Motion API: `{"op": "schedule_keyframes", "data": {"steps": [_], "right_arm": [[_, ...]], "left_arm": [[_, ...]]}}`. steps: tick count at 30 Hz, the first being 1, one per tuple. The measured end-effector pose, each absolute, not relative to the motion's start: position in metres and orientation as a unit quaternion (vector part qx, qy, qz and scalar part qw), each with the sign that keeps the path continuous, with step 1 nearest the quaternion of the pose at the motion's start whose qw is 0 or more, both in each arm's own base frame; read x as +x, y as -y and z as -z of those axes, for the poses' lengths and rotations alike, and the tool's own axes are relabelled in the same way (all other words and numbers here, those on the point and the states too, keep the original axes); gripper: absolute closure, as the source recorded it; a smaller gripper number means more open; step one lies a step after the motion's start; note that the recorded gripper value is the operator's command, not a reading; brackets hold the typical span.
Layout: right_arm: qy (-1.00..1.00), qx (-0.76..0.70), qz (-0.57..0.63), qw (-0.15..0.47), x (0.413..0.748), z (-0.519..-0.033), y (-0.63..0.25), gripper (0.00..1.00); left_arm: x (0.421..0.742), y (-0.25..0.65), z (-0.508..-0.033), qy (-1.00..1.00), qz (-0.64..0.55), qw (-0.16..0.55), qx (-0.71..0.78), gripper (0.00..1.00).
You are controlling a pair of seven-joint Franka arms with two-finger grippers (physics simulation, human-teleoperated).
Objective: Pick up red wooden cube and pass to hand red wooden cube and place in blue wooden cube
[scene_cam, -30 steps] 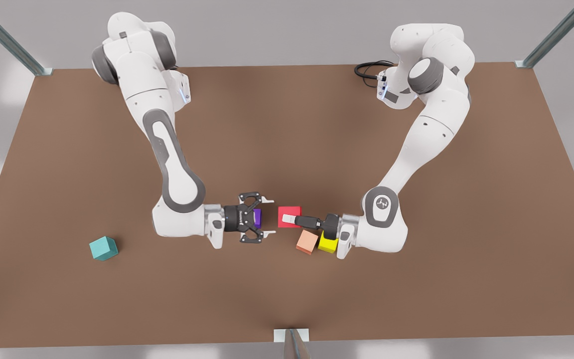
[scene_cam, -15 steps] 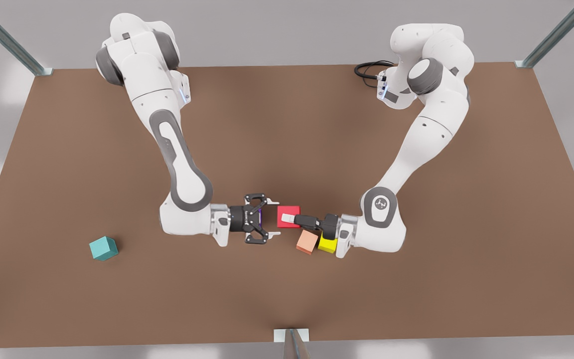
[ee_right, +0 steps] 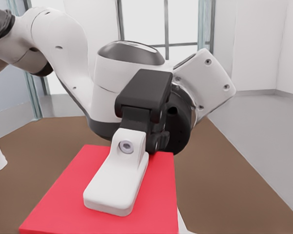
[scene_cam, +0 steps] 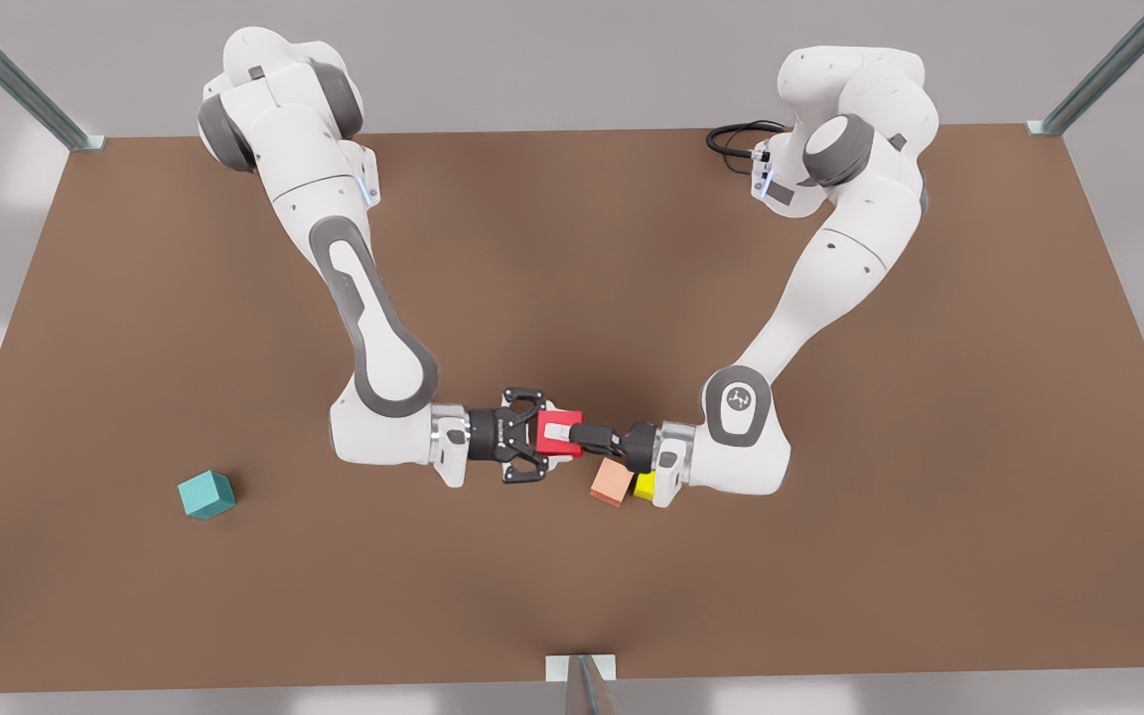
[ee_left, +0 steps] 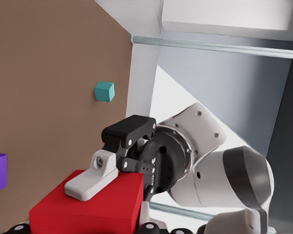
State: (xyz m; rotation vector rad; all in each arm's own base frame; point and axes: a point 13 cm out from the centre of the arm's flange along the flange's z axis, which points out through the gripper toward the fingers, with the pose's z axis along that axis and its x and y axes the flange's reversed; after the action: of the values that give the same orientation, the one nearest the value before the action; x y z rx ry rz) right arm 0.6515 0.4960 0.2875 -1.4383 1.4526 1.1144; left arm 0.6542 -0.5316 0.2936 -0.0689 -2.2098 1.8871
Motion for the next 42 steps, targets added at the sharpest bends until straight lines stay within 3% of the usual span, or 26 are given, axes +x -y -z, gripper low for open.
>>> {"op": "schedule_keyframes", "data": {"steps": [1,2,8,13,17,19,21,24,27,31,38,42], "right_arm": [[-0.573,-0.568,-0.439,0.396,0.652,-0.288,-0.495,0.59],[-0.573,-0.568,-0.438,0.397,0.653,-0.288,-0.494,0.59],[-0.572,-0.568,-0.435,0.401,0.657,-0.291,-0.49,0.59],[-0.574,-0.567,-0.433,0.403,0.663,-0.292,-0.48,0.59],[-0.577,-0.608,-0.369,0.403,0.713,-0.31,-0.383,0.58],[-0.576,-0.679,-0.288,0.352,0.724,-0.322,-0.302,0.59],[-0.588,-0.742,-0.213,0.243,0.716,-0.296,-0.225,0.59],[-0.616,-0.777,-0.108,0.067,0.706,-0.257,-0.11,0.59],[-0.659,-0.75,-0.034,-0.043,0.706,-0.229,-0.006,0.59],[-0.702,-0.706,0.023,-0.085,0.713,-0.212,0.07,0.59],[-0.748,-0.655,0.071,-0.077,0.724,-0.18,0.112,0.58],[-0.771,-0.628,0.065,-0.08,0.699,-0.15,0.127,0.58]], "left_arm": [[0.654,0.532,-0.294,0.755,-0.645,0.116,-0.024,0.41],[0.655,0.532,-0.294,0.754,-0.646,0.116,-0.024,0.0],[0.658,0.528,-0.298,0.75,-0.652,0.108,-0.027,0.0],[0.684,0.484,-0.302,0.748,-0.657,0.093,-0.017,0.0],[0.721,0.361,-0.315,0.779,-0.623,0.062,-0.045,0.0],[0.687,0.311,-0.35,0.867,-0.463,0.043,-0.182,0.0],[0.658,0.255,-0.361,0.924,-0.281,0.065,-0.249,0.0],[0.649,0.123,-0.391,0.971,-0.087,0.086,-0.203,0.0],[0.592,0.042,-0.412,0.984,0.05,0.124,-0.119,0.0],[0.575,0.06,-0.423,0.985,0.039,0.122,-0.112,0.0],[0.569,0.081,-0.418,0.984,0.025,0.131,-0.12,0.0],[0.567,0.082,-0.411,0.982,0.023,0.143,-0.118,0.0]]}}
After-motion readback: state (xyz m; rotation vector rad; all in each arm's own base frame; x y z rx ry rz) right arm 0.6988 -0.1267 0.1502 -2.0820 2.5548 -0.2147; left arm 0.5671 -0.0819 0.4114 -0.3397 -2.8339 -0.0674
